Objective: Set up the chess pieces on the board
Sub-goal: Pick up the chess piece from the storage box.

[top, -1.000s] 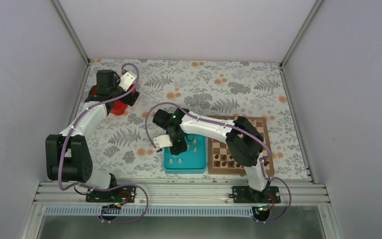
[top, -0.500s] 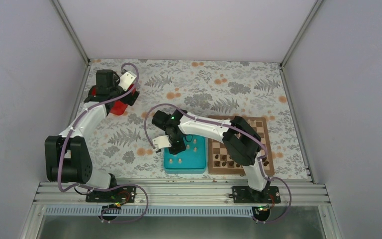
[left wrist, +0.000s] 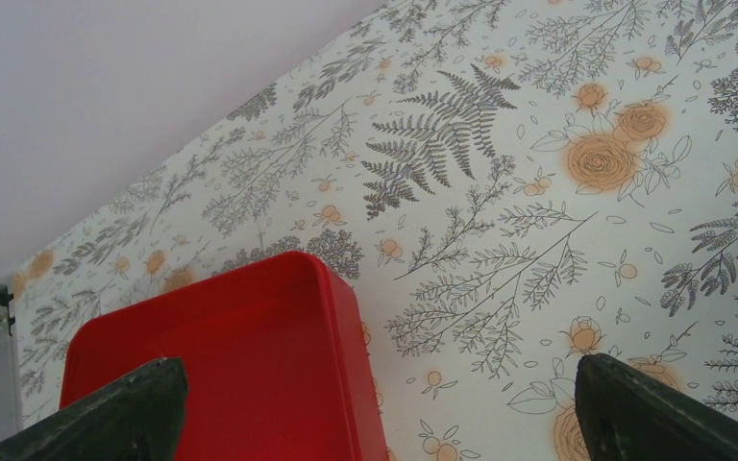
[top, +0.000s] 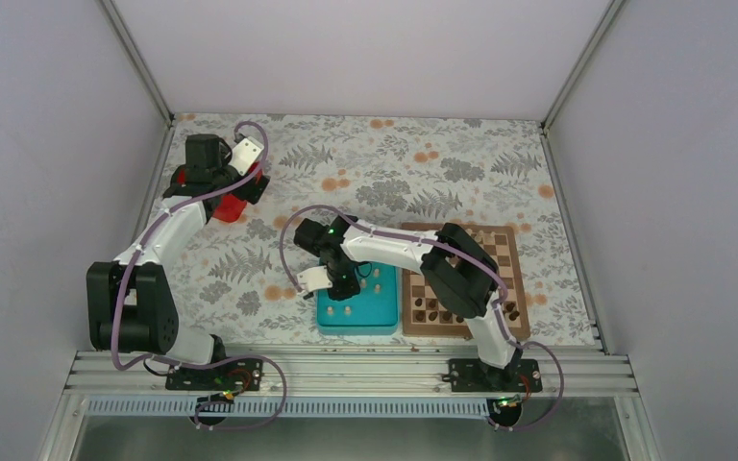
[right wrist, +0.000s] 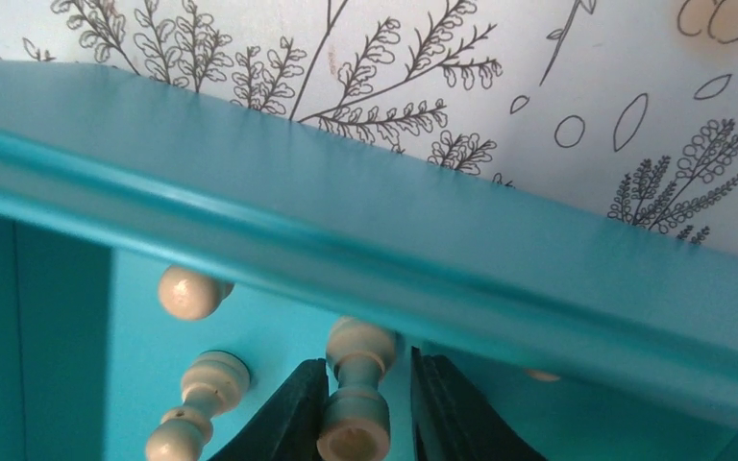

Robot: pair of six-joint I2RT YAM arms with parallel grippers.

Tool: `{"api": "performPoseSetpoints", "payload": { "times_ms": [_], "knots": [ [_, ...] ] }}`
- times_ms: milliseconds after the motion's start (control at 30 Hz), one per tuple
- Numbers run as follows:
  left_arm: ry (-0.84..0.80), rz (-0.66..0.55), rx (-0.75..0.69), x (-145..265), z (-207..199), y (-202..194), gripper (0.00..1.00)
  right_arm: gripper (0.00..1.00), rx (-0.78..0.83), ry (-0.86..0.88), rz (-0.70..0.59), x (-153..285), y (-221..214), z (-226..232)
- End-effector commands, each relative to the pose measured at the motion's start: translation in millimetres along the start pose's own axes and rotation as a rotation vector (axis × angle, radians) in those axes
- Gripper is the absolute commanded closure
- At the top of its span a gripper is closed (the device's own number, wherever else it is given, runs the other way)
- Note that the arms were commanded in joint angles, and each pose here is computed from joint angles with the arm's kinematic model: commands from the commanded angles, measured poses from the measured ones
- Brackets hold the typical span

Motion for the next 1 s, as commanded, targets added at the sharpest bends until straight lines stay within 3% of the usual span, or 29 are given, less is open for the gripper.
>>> {"api": "performPoseSetpoints", "payload": {
  "times_ms": [0,333,600,767,967],
  "knots": [
    [-0.017,-0.028,0.000,5.4,-2.7,4.0,0.00,0.78,0.009,0.007,-0.015,-0.4,5.6,4.2],
    [-0.016,-0.024,0.001,5.1,-2.9,2.8,0.00,0.87,0.017,0.024,-0.065,16.7,14.9,9.1],
    [-0.019,-0.039,0.002,9.0,-2.5,8.7,0.00,0.89,-0.009,-0.064,-0.084,58.5,11.9,5.1],
    [-0.023,-0.048,0.002,11.4,-2.9,11.5,0.00,0.89,-0.116,-0.148,-0.080,90.6,-20.6,-13.7],
    [-0.022,-0.059,0.001,13.7,-3.1,14.4,0.00,0.89,-0.350,-0.273,-0.090,138.4,-109.4,-47.4]
  ]
}}
Point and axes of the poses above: each gripper's point midway between its finger pads, its own x axis back along the fingers, its own z axis along the line the jaws close on, y = z × x, the point moved 5 cm from there along x, back along the fingers, and after that the axes turned 7 degrees about x, right-handed, at the moved point
